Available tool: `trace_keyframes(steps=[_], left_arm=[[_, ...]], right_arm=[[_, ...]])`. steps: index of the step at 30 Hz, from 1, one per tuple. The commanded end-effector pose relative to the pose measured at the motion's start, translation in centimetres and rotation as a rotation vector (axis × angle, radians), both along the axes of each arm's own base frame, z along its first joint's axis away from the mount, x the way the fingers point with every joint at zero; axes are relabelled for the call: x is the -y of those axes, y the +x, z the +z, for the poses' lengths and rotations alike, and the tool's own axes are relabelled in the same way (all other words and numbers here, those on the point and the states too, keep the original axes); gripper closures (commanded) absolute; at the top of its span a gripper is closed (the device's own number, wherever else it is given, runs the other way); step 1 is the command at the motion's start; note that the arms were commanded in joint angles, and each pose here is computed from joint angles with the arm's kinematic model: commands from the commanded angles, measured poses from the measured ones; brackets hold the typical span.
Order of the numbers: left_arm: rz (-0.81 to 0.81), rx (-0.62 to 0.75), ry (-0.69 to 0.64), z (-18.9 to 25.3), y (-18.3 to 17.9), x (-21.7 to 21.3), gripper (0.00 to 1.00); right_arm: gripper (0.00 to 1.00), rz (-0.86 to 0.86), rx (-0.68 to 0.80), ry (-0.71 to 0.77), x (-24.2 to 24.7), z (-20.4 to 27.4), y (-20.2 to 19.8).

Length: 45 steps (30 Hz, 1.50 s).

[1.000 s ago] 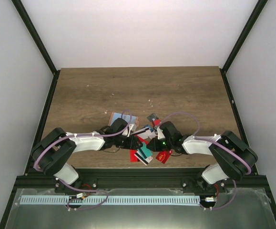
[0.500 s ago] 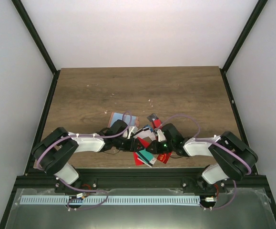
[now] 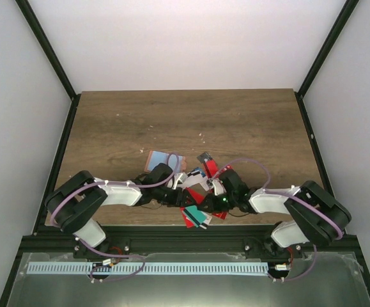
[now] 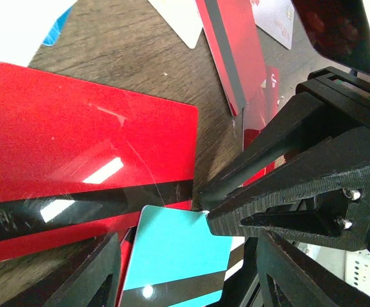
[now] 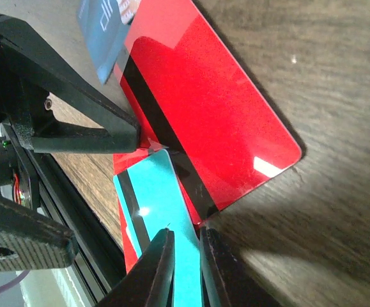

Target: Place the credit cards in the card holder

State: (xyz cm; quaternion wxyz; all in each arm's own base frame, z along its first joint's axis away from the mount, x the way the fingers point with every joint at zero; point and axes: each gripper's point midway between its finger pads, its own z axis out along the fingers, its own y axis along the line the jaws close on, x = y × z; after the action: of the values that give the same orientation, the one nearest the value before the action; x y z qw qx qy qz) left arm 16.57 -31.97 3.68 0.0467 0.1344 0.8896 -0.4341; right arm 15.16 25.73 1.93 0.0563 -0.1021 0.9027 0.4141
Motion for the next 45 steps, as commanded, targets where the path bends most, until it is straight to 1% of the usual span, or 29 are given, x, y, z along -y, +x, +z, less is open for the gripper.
trace_keyframes(steps=[1, 8, 10, 13, 15, 18, 19, 22, 25, 29, 34, 40, 45], left_arm=[[-0.032, -0.013, -0.006, -0.5, -0.9, 0.3, 0.4], [-0.034, 0.016, 0.002, -0.2, -0.8, 0.5, 0.41], [-0.021, 0.036, 0.017, 0.1, -0.4, 0.4, 0.41], [-0.025, 0.087, 0.044, 0.6, 0.3, 0.3, 0.41], [-0.027, 0.106, 0.058, 0.9, 0.6, 0.2, 0.41], [-0.034, 0.124, 0.062, 1.6, 0.7, 0.2, 0.42], [-0.038, 0.129, 0.062, 1.9, 0.7, 0.2, 0.43], [-0.057, 0.137, 0.061, 2.4, 0.4, -0.1, 0.44], [-0.087, 0.14, 0.056, 2.8, -0.4, -0.3, 0.46], [-0.132, 0.141, 0.037, 3.0, -1.4, -0.1, 0.49], [-0.184, 0.126, 0.04, 2.2, -2.6, 0.4, 0.51], [-0.209, 0.109, 0.037, 1.0, -3.3, 1.1, 0.53], [-0.229, 0.078, 0.068, -0.7, -4.0, 1.1, 0.54]], right_arm=[[0.85, 0.007, -0.108, -0.115, 2.3, -2.2, -2.8], [0.85, 0.008, -0.11, -0.106, 2.4, -0.7, -3.0], [0.83, -0.005, -0.091, -0.106, 2.5, 0.4, -2.8], [0.75, -0.047, -0.07, -0.128, 3.0, 1.7, -2.3], [0.71, -0.075, -0.086, -0.135, 3.5, 2.2, -2.6], [0.62, -0.104, -0.165, -0.128, 4.2, 2.1, -4.1], [0.56, -0.108, -0.194, -0.123, 4.4, 2.1, -4.8], [0.51, -0.116, -0.268, -0.106, 4.9, 1.9, -6.4], [0.47, -0.136, -0.289, -0.075, 5.0, 2.3, -7.0], [0.45, -0.158, -0.323, -0.037, 4.6, 1.9, -7.3], [0.46, -0.17, -0.349, -0.02, 3.9, 0.8, -7.8], [0.5, -0.22, -0.351, 0.029, 3.4, 0.0, -7.4], [0.54, -0.25, -0.345, 0.061, 3.1, -0.4, -6.8]])
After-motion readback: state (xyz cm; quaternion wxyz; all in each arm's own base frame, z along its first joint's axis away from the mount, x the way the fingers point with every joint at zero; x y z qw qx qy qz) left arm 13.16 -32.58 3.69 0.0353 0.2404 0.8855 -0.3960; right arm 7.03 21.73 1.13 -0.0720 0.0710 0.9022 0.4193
